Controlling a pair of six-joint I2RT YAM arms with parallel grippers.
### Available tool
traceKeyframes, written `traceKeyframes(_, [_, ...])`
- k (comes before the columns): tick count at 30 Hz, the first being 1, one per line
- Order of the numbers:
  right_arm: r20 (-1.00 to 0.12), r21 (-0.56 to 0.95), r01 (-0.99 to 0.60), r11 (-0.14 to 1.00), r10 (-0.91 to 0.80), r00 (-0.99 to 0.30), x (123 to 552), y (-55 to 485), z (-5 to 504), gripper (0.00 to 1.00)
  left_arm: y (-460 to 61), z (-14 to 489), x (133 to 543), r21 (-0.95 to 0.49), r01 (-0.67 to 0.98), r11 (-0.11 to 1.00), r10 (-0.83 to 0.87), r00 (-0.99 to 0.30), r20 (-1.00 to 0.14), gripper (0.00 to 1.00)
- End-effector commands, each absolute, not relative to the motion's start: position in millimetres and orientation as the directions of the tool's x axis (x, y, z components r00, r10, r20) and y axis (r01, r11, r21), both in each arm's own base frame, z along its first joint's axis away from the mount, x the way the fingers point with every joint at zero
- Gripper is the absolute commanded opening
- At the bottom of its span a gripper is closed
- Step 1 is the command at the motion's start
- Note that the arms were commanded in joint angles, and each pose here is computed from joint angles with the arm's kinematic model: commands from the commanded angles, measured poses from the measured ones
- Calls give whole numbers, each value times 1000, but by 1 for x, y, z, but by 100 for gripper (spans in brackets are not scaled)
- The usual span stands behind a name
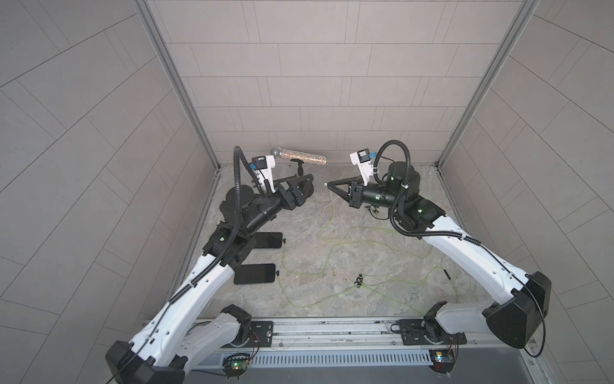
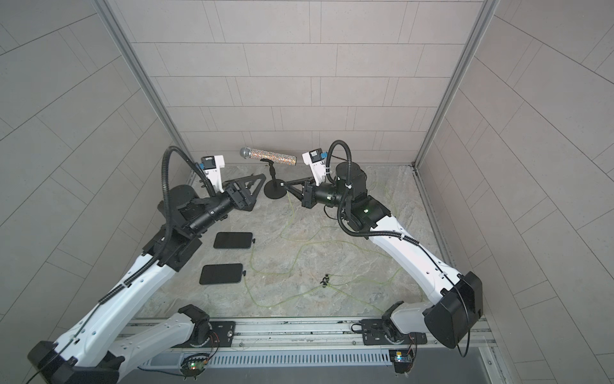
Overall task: Plug wired earphones into phones
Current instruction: Pick up the wired earphone from the center of the board, then pick up the phone at the center of the board.
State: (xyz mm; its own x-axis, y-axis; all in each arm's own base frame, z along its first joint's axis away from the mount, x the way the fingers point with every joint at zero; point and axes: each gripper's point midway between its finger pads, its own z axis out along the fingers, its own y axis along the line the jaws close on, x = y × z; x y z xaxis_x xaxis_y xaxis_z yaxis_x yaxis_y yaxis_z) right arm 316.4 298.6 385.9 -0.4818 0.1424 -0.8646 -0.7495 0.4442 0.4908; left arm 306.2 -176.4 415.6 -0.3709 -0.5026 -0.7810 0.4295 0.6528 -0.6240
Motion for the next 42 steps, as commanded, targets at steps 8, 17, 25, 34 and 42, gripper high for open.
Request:
traceKeyframes(8, [-906,320,-628,709,35,-422,350,266,323,0,-40,235,364,-342,-497,797,-596,-559,-576,83])
traceKeyframes(17, [-916,234,-576,784,-22,-402,349,245,296,0,4,154,419,-267,-731,628,-754,-488,-439,83])
traceKeyframes(25, [-915,198,-547,813,-46,-400,353,237,278,0,9,98,474,-187,-799,572,-802,-498,-330,87])
traceKeyframes(34, [-914,171,-533,829,-69,-401,355,233,267,0,13,63,504,-213,-860,463,-878,-412,-245,91])
traceKeyframes(42, [-910,174,-535,827,-72,-407,356,234,264,0,20,37,511,-226,-914,337,-937,-302,-175,96])
